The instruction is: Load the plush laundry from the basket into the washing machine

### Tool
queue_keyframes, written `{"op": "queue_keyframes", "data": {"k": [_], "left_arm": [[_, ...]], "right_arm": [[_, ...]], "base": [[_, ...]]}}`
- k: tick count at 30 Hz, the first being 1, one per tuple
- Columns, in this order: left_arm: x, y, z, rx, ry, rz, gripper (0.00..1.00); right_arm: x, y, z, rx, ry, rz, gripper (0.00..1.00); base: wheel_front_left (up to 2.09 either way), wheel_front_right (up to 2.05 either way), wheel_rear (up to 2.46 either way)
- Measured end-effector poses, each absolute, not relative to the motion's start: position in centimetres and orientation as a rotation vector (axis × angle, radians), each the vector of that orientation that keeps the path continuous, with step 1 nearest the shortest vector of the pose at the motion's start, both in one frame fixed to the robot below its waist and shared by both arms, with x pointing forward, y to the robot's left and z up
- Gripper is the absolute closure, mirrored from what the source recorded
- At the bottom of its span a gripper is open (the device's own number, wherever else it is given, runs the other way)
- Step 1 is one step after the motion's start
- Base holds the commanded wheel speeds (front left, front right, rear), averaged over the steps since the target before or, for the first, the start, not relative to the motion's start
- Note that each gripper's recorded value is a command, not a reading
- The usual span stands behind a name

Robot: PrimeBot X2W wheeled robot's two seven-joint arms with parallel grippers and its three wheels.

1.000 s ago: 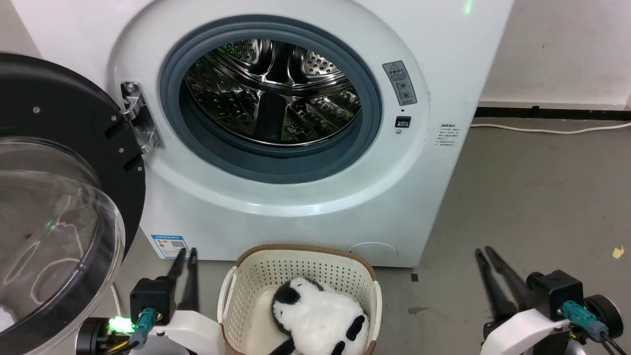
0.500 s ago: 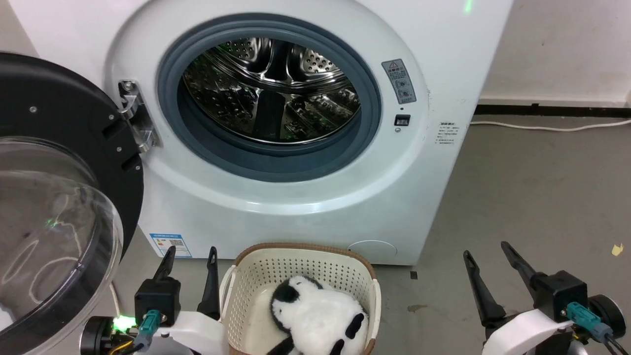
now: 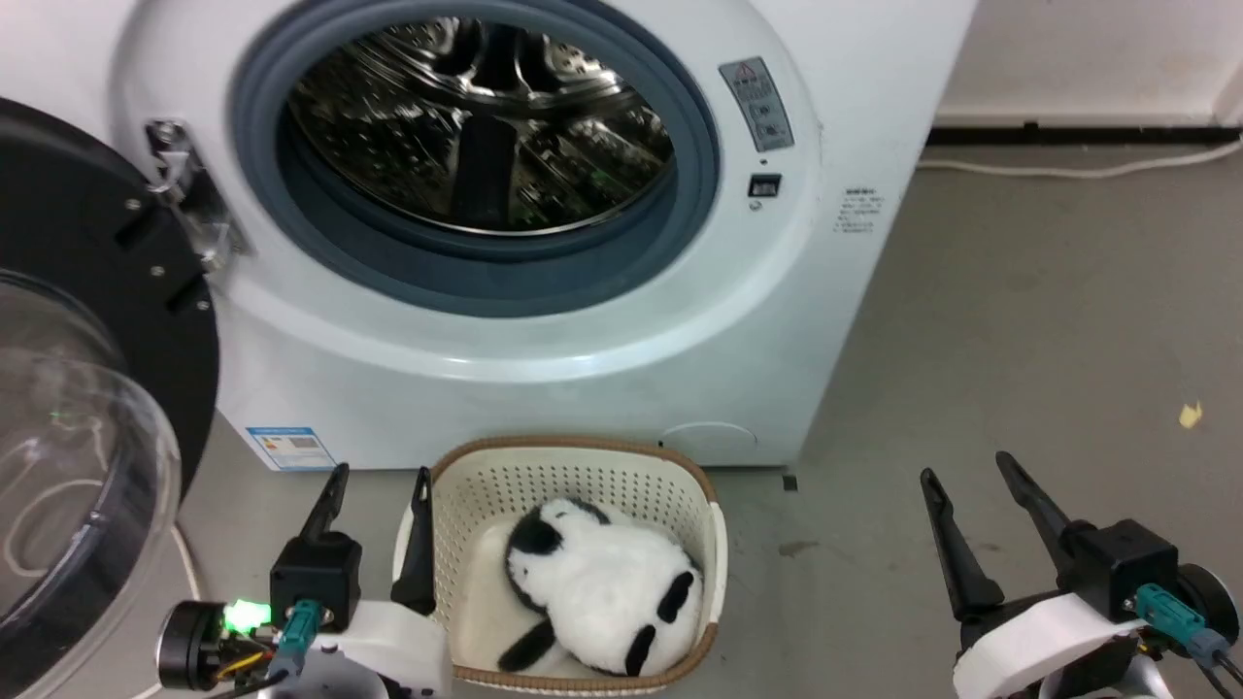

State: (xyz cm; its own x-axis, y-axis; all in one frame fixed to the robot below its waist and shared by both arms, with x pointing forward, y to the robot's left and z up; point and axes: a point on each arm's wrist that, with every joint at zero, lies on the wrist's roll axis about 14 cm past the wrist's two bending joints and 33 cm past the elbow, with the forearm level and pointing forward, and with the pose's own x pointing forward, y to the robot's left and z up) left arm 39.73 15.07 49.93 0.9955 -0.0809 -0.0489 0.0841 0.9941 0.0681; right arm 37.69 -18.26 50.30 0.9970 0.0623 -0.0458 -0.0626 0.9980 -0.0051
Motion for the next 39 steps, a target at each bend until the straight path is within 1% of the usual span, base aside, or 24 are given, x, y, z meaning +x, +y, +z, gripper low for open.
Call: {"op": "queue_keyframes", "data": {"k": [9,10,15,22,39], "left_arm": [[41.8,14.0,48.1,0.093,0.076,-0.127,0.0],[42.8,13.5,47.0,0.101,0.097,-0.15,0.0],[43.6,12.4,43.8,0.106,0.185,-0.202,0.0],[44.4,11.6,40.9,0.116,0.261,-0.241,0.0],[45.6,8.4,31.6,0.167,0.49,-0.419,0.0]], "right_arm": [[38.5,-19.4,49.7,0.014,0.05,0.028,0.0],[38.7,-19.8,49.0,0.018,0.069,0.015,0.0],[39.0,-20.2,48.1,0.024,0.083,0.002,0.0],[39.3,-20.7,47.4,0.033,0.095,-0.014,0.0],[40.2,-22.5,45.3,0.045,0.13,-0.07,0.0]], "base": [[0.0,0.0,0.0],[0.0,0.0,0.0],[0.0,0.0,0.0],[0.0,0.0,0.0],[0.0,0.0,0.0]]}}
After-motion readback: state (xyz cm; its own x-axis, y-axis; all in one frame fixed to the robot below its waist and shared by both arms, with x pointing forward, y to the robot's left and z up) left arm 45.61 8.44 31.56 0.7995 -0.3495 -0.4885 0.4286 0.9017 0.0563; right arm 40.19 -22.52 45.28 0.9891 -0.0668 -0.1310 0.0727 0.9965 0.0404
